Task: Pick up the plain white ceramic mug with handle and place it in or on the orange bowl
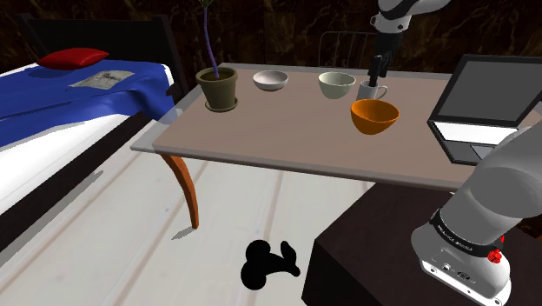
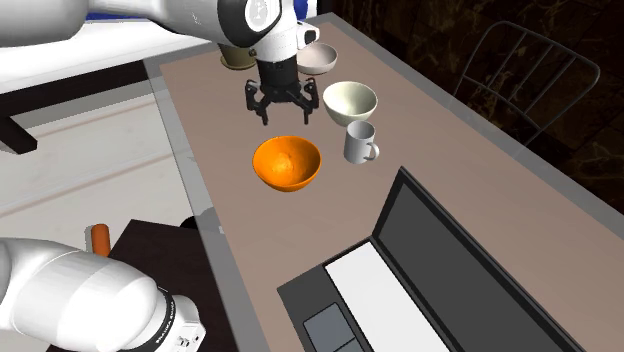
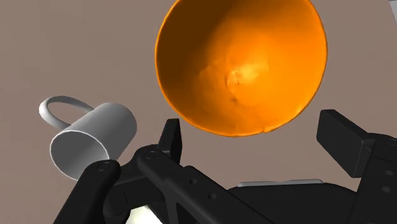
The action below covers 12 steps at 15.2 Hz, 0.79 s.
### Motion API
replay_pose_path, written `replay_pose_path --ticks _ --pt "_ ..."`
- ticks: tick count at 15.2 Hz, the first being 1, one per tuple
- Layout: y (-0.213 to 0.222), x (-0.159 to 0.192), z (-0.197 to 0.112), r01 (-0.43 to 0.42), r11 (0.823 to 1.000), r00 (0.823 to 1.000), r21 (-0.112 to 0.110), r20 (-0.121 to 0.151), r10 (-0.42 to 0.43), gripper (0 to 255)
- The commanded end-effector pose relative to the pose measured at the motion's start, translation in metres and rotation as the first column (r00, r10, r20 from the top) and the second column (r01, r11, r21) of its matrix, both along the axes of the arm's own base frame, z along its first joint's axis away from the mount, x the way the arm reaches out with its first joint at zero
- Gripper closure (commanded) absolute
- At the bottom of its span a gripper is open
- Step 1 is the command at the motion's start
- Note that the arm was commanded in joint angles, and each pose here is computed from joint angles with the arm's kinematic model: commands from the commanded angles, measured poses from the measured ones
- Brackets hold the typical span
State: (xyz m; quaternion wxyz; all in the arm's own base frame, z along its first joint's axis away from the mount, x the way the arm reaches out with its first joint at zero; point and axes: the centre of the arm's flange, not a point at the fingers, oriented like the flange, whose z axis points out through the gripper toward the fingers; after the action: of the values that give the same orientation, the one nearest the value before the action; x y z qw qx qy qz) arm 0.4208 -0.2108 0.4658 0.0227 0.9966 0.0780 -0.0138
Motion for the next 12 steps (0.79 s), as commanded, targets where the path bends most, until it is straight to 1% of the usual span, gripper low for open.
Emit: replay_pose_path --ticks 1,12 --pt "-0.021 0.013 -0.013 0.002 1.000 1.000 0.005 0.013 -0.002 0" --pt "-0.137 0.079 -0.069 0.016 0.999 0.996 0.041 0.082 -0.019 0"
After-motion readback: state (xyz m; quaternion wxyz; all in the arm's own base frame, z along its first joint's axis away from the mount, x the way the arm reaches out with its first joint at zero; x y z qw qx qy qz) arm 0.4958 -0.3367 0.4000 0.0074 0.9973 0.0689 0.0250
